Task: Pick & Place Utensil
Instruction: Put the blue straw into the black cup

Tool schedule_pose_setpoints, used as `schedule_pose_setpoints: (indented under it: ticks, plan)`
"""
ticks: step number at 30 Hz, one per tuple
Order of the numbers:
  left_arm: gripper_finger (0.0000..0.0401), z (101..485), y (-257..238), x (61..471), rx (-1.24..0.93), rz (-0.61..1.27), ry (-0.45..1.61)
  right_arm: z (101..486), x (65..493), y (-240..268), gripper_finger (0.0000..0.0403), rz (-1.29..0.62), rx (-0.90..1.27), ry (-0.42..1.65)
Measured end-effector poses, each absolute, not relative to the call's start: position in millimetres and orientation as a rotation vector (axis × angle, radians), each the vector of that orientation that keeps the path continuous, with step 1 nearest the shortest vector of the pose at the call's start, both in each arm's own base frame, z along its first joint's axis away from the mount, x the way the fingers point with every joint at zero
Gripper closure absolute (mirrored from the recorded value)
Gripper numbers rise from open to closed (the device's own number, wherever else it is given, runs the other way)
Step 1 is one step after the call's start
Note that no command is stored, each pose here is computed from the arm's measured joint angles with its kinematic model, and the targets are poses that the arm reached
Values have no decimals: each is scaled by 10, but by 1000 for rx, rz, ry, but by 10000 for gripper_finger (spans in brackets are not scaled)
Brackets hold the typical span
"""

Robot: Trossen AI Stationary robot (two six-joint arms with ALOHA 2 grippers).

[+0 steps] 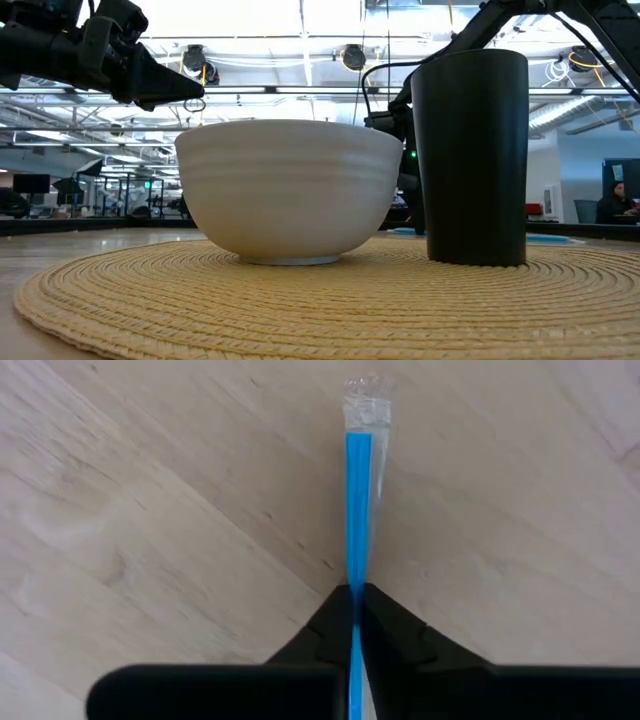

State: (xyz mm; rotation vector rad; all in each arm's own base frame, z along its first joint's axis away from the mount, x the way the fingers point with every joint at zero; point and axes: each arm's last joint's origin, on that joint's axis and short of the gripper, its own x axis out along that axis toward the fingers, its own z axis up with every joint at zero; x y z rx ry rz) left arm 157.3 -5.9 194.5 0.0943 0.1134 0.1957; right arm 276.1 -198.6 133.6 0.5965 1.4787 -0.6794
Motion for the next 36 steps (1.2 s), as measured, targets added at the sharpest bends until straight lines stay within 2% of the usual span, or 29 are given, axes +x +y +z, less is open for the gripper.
schedule_pose_setpoints:
  ticks: [6, 12, 22, 36]
  plan:
    - [334, 1945, -59, 1573, 94, 196, 113, 1349, 2754, -1982, 399, -670, 586, 1485]
    - [334, 1945, -59, 1573, 97, 196, 114, 1526, 2702, -1952, 401, -659, 555, 1459]
    - [334, 1945, -59, 1573, 97, 196, 114, 2284, 2590, -1785, 402, -650, 464, 1201]
    - [334, 1948, -59, 1573, 93, 196, 111, 3267, 2329, -1197, 403, -549, 306, 783]
